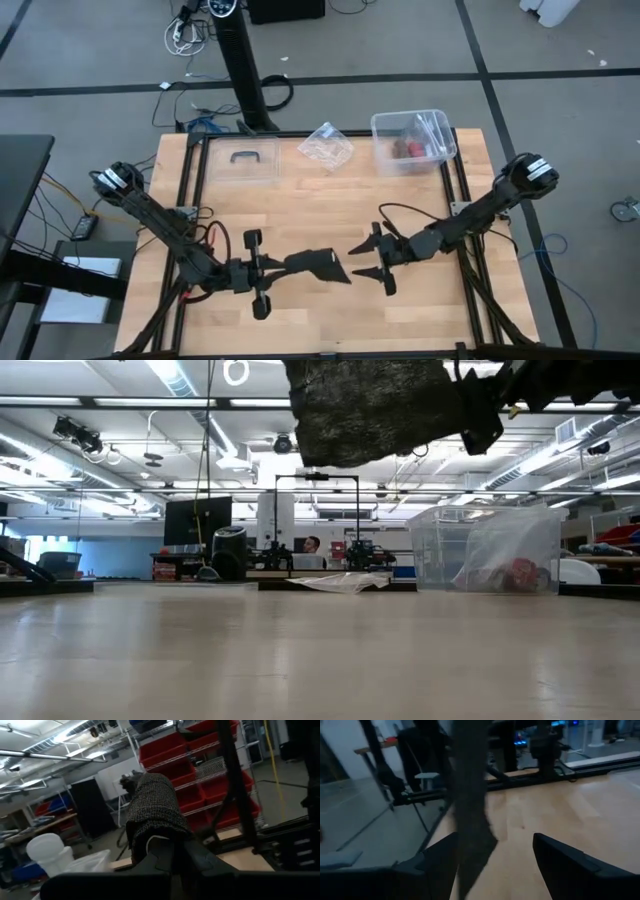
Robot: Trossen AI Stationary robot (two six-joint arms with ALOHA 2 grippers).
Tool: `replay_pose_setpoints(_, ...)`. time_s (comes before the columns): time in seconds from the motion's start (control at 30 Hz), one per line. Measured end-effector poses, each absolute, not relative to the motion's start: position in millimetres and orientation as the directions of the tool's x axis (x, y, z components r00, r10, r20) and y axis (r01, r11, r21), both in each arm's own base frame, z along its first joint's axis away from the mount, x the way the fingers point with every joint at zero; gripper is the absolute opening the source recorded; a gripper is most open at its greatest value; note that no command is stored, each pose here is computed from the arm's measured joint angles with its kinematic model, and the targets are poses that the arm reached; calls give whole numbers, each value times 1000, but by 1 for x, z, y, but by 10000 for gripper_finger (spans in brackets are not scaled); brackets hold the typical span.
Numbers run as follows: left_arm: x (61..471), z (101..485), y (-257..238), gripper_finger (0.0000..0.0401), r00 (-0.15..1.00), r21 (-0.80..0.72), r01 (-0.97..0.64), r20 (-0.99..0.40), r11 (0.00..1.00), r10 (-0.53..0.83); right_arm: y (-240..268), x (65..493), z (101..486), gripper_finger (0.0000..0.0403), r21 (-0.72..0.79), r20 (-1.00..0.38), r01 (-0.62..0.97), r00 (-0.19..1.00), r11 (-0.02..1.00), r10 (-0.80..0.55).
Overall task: Roll bandage
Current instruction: Roll the black bandage
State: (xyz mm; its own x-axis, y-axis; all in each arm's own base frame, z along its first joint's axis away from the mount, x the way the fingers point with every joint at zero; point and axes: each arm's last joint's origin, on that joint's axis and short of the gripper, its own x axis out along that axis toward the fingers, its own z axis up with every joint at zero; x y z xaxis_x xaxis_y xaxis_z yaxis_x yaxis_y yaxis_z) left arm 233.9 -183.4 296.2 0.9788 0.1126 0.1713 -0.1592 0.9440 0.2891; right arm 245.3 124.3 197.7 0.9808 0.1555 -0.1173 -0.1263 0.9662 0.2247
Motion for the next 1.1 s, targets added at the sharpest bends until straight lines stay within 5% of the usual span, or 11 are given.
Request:
replay_pose_setpoints(0.57, 245, 296, -167, 18, 968, 288, -229, 170, 930, 186, 122, 274, 170, 245, 279, -108, -129, 980, 952, 165)
replay_pose_setpoints(0.7, 249, 296, -162, 18, 963, 288, -251, 170, 924, 208, 125, 279, 160, 192, 269, -146, -138, 973, 953, 181)
replay_pose_setpoints(0.9, 253, 297, -156, 18, 956, 282, -277, 178, 919, 233, 126, 282, 148, 27, 254, -185, -120, 968, 960, 170)
replay_pose_setpoints(1.1, 256, 298, -146, 18, 928, 331, -370, 174, 868, 330, 139, 274, 160, 5, 279, -136, -183, 964, 943, 228)
